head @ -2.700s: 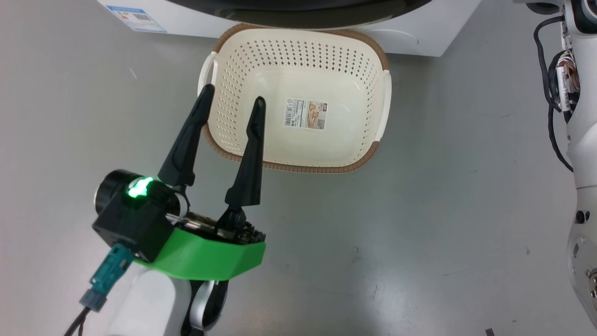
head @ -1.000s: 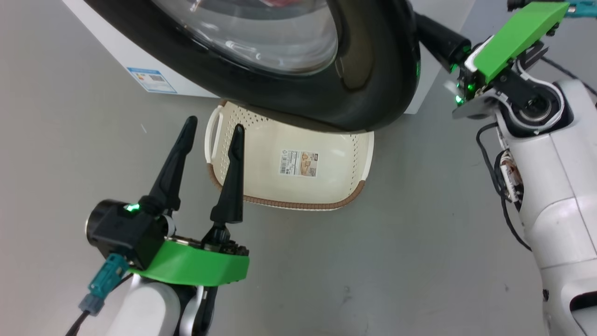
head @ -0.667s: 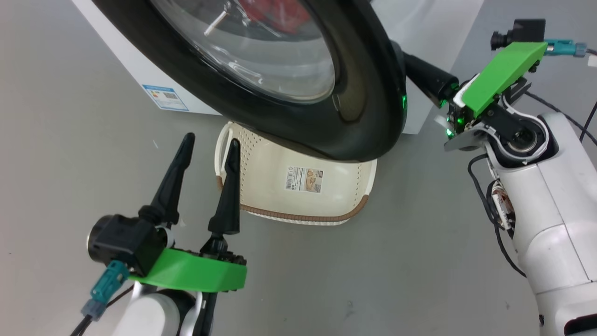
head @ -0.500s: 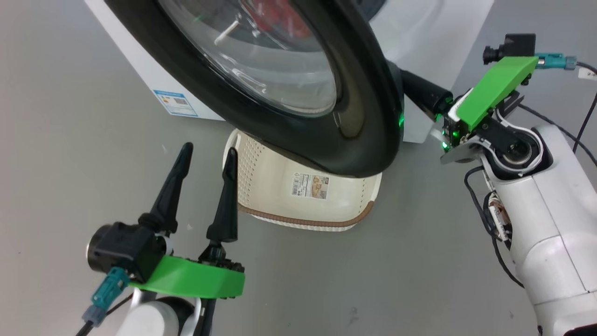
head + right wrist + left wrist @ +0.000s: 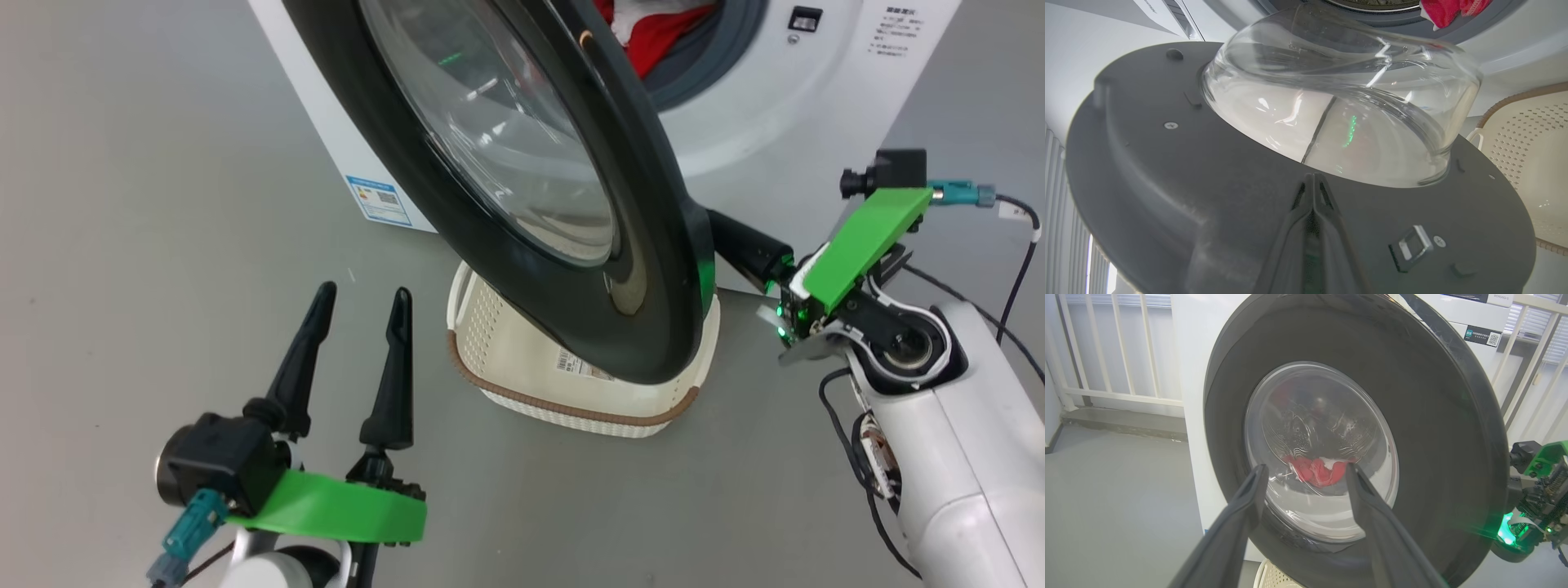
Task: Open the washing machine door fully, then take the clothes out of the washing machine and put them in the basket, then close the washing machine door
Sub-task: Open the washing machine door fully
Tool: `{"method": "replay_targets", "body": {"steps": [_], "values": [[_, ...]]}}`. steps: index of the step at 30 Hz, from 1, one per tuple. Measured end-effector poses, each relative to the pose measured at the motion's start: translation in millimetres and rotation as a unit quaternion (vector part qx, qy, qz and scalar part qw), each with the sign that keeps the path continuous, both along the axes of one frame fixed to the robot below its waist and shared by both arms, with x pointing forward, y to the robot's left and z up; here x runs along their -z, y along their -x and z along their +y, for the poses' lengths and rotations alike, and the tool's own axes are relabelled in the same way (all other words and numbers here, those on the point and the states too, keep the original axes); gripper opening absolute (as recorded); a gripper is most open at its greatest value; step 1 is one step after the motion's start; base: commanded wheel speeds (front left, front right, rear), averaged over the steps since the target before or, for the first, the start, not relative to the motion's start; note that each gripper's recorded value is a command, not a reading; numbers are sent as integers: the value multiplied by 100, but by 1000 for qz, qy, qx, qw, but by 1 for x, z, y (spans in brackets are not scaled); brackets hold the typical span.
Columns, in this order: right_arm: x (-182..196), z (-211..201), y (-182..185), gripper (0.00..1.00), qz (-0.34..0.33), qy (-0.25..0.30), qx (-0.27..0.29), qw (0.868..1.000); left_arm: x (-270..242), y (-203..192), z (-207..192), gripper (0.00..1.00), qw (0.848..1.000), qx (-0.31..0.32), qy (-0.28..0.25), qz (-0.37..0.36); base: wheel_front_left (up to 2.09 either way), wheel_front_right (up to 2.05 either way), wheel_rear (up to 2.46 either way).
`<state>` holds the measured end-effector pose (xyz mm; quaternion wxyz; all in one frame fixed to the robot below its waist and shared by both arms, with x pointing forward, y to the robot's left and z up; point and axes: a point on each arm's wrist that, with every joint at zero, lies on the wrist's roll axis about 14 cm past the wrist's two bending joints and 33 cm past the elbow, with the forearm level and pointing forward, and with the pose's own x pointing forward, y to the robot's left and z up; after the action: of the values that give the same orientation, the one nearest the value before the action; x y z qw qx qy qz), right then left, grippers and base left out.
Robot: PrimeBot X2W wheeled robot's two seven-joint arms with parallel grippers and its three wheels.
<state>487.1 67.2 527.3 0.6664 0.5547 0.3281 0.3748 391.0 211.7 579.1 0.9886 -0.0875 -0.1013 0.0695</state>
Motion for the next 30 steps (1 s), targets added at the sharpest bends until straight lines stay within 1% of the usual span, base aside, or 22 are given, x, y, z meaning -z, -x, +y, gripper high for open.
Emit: {"method": "replay_targets", "body": {"steps": [9,14,26,30], "values": [[-5,17,34,0,-12,-1,-49,999,-8,22,14,100,1000,-23,0,-7,0,0,0],[-3,27,51,0,-3,-6,-74,997,-10,34,22,100,999,-38,2,-8,0,0,0],[-3,63,90,0,4,-11,-150,989,-8,59,39,100,997,-72,7,-2,0,0,0],[-4,70,97,0,5,-13,-165,986,-6,63,43,100,997,-78,6,0,0,0,0]]}}
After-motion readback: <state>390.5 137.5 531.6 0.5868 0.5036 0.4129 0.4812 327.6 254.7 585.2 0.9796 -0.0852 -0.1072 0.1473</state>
